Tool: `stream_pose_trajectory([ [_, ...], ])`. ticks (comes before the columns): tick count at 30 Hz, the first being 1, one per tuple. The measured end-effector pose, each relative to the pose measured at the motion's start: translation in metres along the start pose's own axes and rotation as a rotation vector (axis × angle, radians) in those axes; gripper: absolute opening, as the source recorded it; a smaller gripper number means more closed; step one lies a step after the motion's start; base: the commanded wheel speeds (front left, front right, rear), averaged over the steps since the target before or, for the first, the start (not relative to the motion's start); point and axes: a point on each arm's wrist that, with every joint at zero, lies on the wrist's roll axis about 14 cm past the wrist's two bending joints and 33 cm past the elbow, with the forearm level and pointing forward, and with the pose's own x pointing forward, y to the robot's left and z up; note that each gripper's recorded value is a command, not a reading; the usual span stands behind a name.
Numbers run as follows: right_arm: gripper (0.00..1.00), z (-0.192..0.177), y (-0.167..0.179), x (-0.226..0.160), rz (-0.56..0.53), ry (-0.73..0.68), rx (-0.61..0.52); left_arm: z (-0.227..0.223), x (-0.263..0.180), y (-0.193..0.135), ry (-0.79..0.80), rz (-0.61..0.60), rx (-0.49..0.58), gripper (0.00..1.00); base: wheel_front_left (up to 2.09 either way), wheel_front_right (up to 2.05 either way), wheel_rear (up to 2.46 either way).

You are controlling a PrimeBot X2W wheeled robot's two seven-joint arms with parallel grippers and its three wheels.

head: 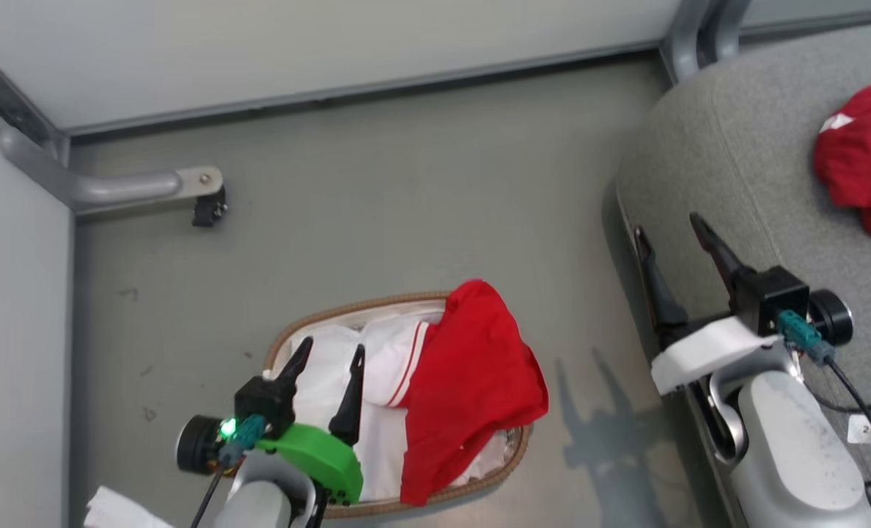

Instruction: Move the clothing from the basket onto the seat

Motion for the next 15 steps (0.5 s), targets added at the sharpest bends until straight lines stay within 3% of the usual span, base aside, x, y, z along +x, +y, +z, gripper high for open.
stream_pose_trajectory([
  [9,1.00,-0.012,-0.012,0.033,-0.005,-0.009,-0.003,-0.050,0.048,-0.030,0.166,-0.156,-0.004,1.00,0.00,0.00,0.00],
  [15,1.00,-0.037,-0.026,0.039,-0.033,0.039,-0.008,-0.097,0.057,-0.055,0.299,-0.267,-0.005,1.00,0.00,0.00,0.00],
])
